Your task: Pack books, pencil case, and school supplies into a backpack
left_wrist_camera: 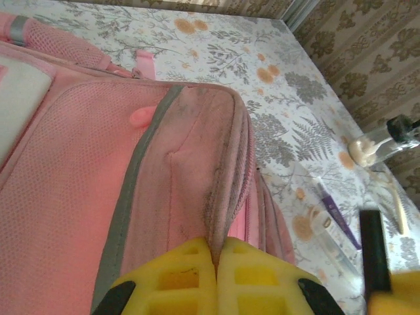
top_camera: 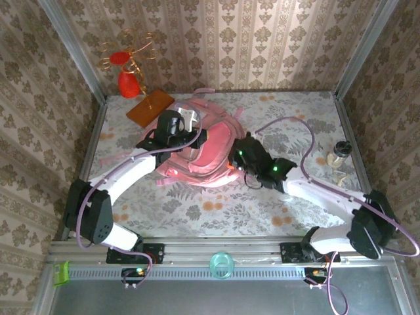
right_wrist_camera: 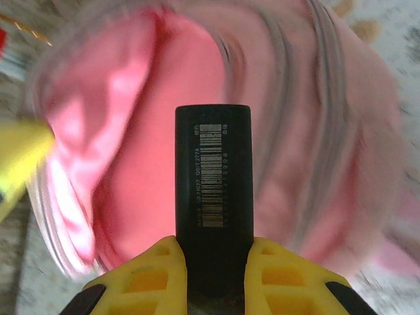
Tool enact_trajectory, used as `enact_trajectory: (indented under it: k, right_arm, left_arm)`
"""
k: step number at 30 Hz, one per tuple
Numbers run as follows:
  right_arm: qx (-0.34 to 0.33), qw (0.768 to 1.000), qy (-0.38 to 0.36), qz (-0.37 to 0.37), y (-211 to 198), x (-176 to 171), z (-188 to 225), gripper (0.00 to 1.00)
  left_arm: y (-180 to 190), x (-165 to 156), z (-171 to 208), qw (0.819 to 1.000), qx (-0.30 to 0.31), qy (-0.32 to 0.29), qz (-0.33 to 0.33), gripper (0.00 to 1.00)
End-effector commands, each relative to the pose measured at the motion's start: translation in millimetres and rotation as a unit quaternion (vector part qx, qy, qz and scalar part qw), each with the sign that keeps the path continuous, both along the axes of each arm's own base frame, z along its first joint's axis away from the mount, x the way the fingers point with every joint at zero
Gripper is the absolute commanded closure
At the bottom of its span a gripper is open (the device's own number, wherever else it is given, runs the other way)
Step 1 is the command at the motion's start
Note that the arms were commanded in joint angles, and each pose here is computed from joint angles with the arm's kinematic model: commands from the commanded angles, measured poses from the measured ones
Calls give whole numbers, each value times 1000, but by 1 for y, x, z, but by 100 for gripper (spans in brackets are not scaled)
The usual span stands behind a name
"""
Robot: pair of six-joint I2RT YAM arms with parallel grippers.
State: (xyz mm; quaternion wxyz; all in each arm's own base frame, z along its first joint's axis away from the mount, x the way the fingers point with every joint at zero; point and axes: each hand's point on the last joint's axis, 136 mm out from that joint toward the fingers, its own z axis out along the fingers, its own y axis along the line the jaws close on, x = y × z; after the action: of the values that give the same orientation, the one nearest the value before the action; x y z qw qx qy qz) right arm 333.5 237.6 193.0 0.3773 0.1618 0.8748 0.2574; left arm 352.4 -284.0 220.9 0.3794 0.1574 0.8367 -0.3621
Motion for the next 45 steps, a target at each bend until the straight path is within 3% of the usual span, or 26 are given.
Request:
enact_trajectory:
  k: [1,14,20,25,29,33,38,42,45]
  right_arm:
    - [47,998,-30,39,31,31,25,86]
    - [146,989,5,21,77,94,3,79]
    - [157,987,5,43,93,102,4,53]
    - [140,989,-7,50,74,85,11,49]
    - [87,994,-11,60,38,60,10,49]
    - [-4,999,6,44,-25,30,-9,47]
    - [-193,976,93,-40,-149,-10,-55,40]
    - [-214,957,166,-101,-222,-27,-89,40]
    - [-209,948,204,-128,-250,-29,-111,46]
  left_arm:
    - [-10,-2,78,994,-93,-55,-19,100]
    - [-12,3,120,989,-134,-61,-23,100]
    - [-3,10,122,989,-136,-62,-10,100]
    - [5,17,117,989,-137,-59,-1,100]
    - [8,19,108,990,-131,-56,4,100]
    - [8,20,90,991,-125,-49,4,100]
    - [9,22,77,992,-119,-47,10,100]
    - [9,23,71,992,-117,-45,9,100]
    - [8,23,69,992,-116,-45,7,100]
